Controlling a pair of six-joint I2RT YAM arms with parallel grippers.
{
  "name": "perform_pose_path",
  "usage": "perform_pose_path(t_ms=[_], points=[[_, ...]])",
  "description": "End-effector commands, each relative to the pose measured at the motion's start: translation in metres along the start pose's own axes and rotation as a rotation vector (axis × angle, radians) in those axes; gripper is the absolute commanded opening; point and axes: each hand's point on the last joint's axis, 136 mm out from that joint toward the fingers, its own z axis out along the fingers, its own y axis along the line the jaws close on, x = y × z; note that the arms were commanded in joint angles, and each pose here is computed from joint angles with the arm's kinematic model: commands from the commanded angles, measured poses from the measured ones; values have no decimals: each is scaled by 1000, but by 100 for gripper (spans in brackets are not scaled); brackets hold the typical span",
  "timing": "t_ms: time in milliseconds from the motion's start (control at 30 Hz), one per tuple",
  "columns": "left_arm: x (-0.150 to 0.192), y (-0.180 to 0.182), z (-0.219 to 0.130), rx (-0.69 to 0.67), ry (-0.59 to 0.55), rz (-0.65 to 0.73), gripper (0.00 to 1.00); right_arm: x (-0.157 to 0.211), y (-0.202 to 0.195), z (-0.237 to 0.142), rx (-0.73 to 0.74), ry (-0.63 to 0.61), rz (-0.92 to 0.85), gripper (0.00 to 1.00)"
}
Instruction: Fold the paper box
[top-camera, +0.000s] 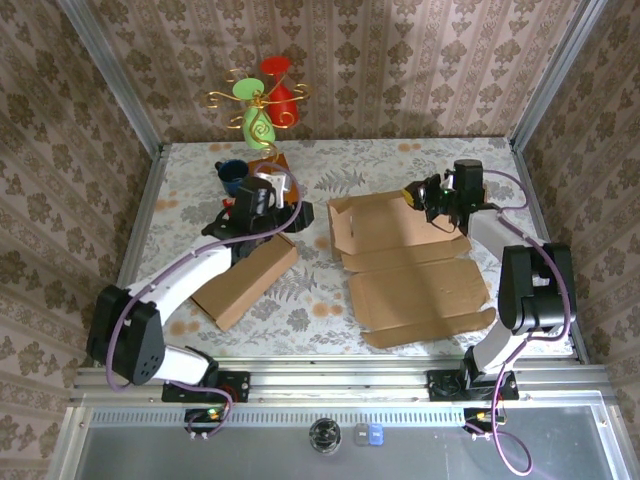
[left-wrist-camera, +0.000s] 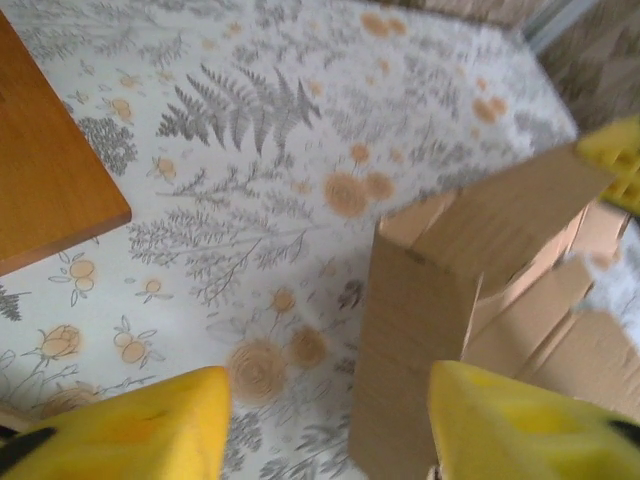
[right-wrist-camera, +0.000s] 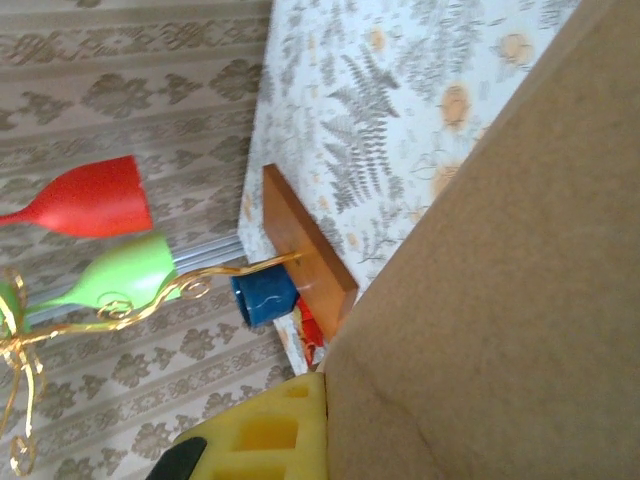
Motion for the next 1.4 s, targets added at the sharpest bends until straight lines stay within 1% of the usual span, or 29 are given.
perform_pose_path(t_ms=[0,67,133,267,367,500,633,800,1000,1200,1367], points=[[8,5,4,-3,45,22,50,3,36,4,-158,14,-99,0],[10,9,5,-8,55,28,51,4,43,1,-191,10,-122,0],[10,14,4,-16,58,39,51,6,45,-2,-194,7,-134,0],[10,28,2,-23,66,53,51,11,37,-2,-176,26,-146,0],[18,24,10,38,118,104,49,13,27,1,-170,32,-139,0],[30,27,26,59,196,171,47,13,20,5,-165,42,-129,0],[37,13,38,120,218,243,45,13,22,5,-173,44,-127,0],[34,3,46,143,200,283,51,14,22,6,-174,56,-125,0],[33,-9,56,195,205,323,54,15,20,7,-167,63,-115,0],[35,-20,66,216,229,361,53,14,26,7,-178,64,-116,0],[38,-28,71,226,243,378,50,14,29,7,-180,60,-117,0]])
